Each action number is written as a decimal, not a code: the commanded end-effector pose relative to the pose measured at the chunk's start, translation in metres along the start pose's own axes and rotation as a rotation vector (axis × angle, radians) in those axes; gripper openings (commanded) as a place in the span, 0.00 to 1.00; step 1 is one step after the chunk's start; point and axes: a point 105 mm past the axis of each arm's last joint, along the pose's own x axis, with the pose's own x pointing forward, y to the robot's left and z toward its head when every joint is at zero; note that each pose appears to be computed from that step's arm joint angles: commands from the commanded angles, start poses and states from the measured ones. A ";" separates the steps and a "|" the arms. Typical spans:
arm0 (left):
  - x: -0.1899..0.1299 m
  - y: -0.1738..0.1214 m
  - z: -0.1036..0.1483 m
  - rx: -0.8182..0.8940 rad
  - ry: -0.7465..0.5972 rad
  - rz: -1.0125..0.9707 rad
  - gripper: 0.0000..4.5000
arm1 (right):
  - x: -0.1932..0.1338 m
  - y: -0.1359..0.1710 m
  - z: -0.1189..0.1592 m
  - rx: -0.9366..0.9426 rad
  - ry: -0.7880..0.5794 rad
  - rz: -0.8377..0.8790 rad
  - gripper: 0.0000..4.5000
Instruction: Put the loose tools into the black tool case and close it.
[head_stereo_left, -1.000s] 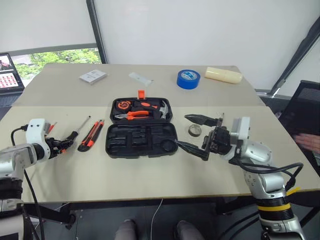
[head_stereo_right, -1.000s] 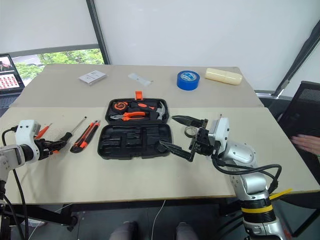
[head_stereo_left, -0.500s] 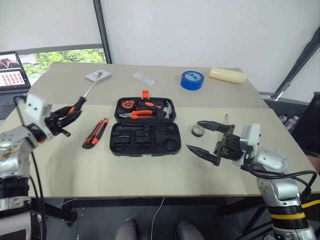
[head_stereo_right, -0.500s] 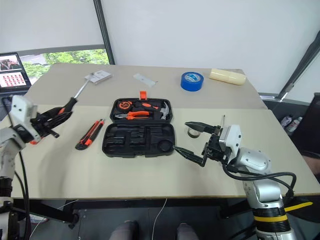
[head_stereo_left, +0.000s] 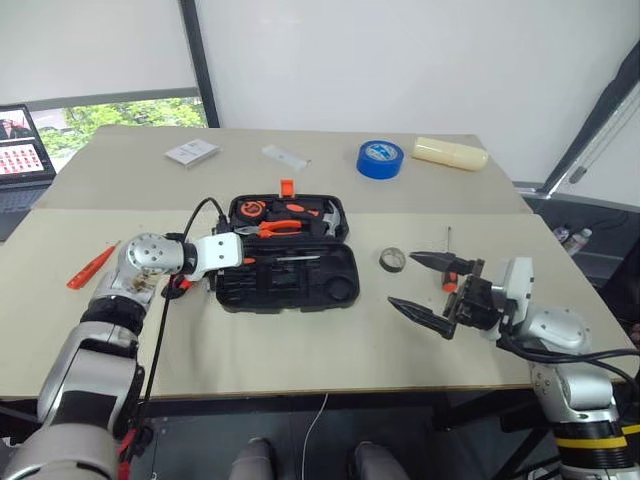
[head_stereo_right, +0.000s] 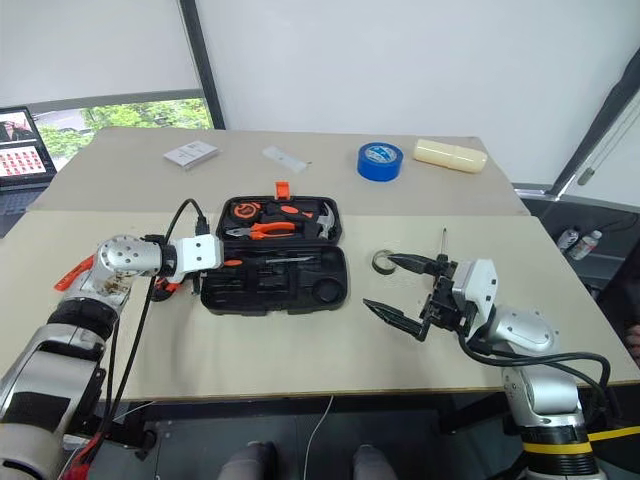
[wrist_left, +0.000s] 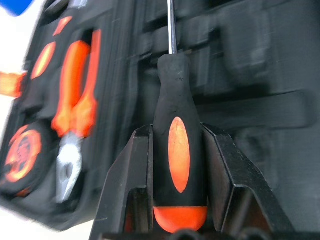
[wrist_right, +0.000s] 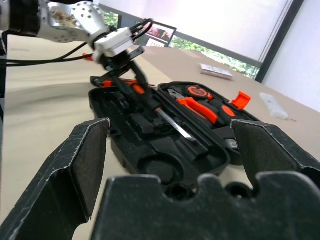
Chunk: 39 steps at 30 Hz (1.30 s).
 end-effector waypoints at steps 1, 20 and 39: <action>0.003 0.013 0.006 0.038 0.001 0.039 0.20 | -0.002 -0.001 0.015 -0.064 -0.022 -0.007 1.00; -0.002 0.036 0.023 -0.111 -0.162 0.157 0.69 | -0.003 0.004 0.017 -0.052 -0.013 -0.013 1.00; 0.052 -0.007 0.003 -0.558 -0.076 0.101 0.01 | -0.002 0.003 0.012 -0.018 -0.017 -0.049 1.00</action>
